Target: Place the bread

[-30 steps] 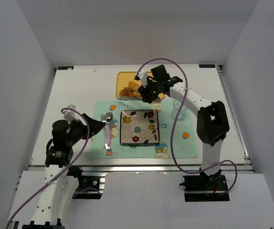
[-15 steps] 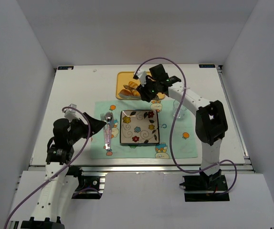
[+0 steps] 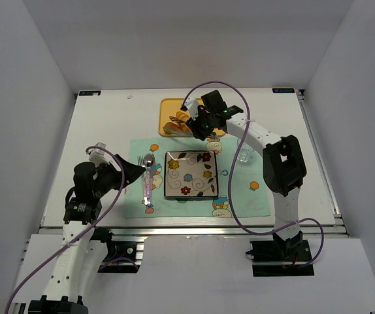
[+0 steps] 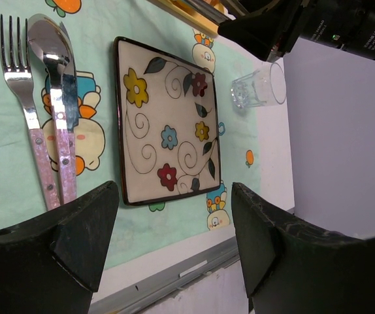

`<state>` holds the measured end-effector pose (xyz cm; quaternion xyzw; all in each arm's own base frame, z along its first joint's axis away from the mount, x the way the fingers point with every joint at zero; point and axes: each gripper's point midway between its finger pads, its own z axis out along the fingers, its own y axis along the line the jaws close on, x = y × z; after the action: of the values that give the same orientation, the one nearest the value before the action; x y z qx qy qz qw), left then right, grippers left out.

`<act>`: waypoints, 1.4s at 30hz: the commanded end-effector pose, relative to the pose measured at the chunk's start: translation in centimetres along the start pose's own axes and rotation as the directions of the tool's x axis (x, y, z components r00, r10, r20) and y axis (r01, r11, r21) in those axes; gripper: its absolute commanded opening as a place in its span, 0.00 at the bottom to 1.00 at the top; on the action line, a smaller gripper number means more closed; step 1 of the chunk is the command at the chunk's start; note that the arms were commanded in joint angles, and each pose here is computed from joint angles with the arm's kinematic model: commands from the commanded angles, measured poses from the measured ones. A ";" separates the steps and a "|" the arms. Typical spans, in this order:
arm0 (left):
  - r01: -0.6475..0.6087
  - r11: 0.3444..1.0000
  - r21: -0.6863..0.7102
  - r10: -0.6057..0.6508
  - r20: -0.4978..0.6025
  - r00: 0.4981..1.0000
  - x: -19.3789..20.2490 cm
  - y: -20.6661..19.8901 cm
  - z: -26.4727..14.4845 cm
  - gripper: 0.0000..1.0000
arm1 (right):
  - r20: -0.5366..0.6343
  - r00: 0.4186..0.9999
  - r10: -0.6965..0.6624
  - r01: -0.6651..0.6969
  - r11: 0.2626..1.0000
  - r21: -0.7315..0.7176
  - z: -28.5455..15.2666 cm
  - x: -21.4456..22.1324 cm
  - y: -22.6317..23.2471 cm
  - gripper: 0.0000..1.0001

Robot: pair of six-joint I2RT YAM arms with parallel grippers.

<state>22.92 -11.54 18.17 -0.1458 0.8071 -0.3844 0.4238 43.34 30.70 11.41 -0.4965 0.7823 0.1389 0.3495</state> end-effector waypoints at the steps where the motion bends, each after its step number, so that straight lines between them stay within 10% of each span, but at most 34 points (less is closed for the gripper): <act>1: -0.019 1.000 0.019 0.019 0.001 1.000 -0.1 -0.2 0.2 0.80 | 0.059 0.997 -0.046 0.044 0.998 0.036 -0.1 -2.3 -0.9 0.51; 13: -0.021 0.999 0.024 0.021 0.002 1.000 -0.2 -0.3 0.3 0.80 | 0.100 0.995 -0.023 0.022 1.000 0.007 -1.5 -3.6 0.0 0.27; 31: -0.033 0.999 0.027 0.032 0.030 0.999 -0.9 -1.3 -0.7 0.79 | 0.268 0.963 0.037 -0.021 0.998 -0.063 -8.5 -8.6 2.7 0.26; 42: -0.036 0.999 0.017 0.035 0.052 0.998 -0.8 -1.6 -2.0 0.80 | 0.202 0.977 0.064 -0.037 0.990 -0.135 -15.8 0.4 9.8 0.24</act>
<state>21.93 -11.34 19.55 -0.1416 0.7982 -0.3840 0.4420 30.54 27.18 20.20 -0.4767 0.7539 0.2407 0.3827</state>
